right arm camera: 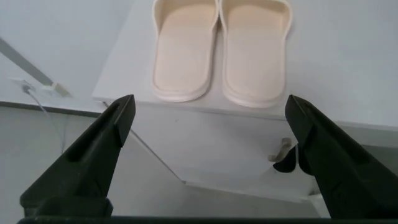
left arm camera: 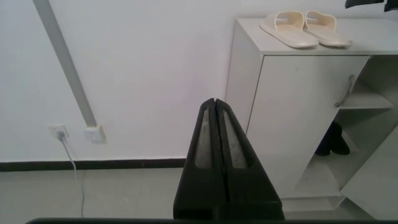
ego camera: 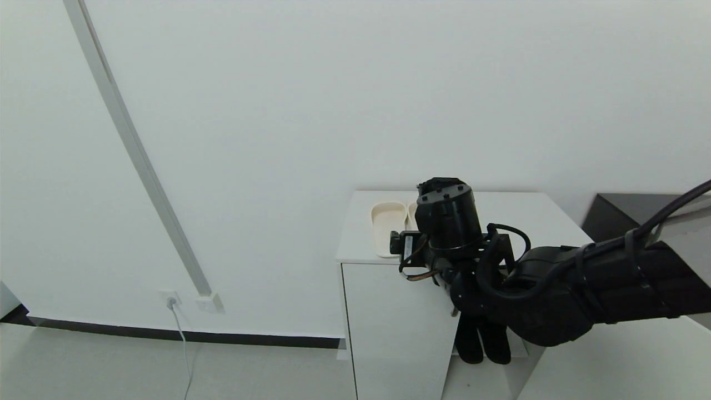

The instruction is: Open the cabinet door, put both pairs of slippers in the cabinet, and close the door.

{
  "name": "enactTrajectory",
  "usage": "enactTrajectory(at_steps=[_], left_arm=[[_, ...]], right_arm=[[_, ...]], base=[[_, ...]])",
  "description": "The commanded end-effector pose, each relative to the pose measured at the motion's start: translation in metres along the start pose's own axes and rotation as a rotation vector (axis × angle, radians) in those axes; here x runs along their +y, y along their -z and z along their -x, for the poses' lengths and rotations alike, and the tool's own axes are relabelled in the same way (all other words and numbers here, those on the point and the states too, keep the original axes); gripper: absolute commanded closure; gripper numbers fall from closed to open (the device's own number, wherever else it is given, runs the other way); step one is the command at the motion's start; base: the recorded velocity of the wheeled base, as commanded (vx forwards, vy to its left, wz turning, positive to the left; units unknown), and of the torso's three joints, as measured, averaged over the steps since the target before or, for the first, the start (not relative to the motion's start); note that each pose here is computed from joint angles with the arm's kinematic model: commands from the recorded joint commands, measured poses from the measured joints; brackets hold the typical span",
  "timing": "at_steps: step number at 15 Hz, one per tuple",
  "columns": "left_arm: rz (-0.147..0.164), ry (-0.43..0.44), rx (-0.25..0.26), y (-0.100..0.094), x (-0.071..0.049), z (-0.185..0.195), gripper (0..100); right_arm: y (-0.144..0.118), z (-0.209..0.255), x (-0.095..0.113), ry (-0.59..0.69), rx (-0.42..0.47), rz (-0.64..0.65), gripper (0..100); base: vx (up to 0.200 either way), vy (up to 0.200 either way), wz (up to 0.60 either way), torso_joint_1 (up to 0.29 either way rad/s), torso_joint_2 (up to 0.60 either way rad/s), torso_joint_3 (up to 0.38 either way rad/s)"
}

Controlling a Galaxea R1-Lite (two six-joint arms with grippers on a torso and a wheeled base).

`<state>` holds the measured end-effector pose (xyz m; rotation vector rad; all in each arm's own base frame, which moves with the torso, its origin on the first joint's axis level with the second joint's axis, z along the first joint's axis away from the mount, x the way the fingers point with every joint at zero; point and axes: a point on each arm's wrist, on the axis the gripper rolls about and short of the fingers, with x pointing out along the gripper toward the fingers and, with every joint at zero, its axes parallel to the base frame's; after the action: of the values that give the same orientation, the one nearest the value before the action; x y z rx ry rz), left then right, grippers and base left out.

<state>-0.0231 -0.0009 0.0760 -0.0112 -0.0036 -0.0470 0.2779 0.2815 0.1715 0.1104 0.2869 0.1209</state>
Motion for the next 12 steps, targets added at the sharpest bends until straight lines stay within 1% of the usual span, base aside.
enactTrajectory(at_steps=[1, 3, 5, 6, 9, 12], left_arm=[[0.001, 0.001, 0.002, 0.0, 0.0, 0.0, 100], [0.001, -0.001, 0.001, 0.0, 0.0, 0.0, 100], [0.0, 0.001, 0.002, 0.0, 0.0, 0.0, 100], [0.001, -0.001, 0.001, 0.0, 0.0, 0.0, 100], [0.001, -0.003, 0.001, 0.0, 0.0, 0.0, 100], [0.001, -0.003, 0.001, 0.0, 0.0, 0.0, 100]], right_arm=[[0.011, -0.008, 0.003, 0.017, 0.007, 0.009, 0], [0.019, -0.013, 0.003, 0.019, 0.007, 0.012, 0], [0.033, -0.017, 0.002, 0.026, 0.028, 0.029, 0], [0.035, -0.019, 0.002, 0.022, 0.021, 0.026, 0], [0.051, -0.028, 0.005, 0.019, 0.026, 0.039, 0], [0.057, -0.037, 0.007, 0.014, 0.015, 0.048, 0]], base=[[0.2, 0.0, 0.0, -0.022, -0.01, -0.002], [0.2, 0.0, 0.0, 0.01, 0.0, 0.005], [0.2, 0.0, 0.0, 0.007, 0.0, 0.002], [0.2, 0.0, 0.0, -0.002, 0.0, -0.002], [0.0, 0.0, 0.0, 0.0, 0.0, 0.0], [0.0, 0.0, 0.0, 0.0, 0.0, 0.0]])
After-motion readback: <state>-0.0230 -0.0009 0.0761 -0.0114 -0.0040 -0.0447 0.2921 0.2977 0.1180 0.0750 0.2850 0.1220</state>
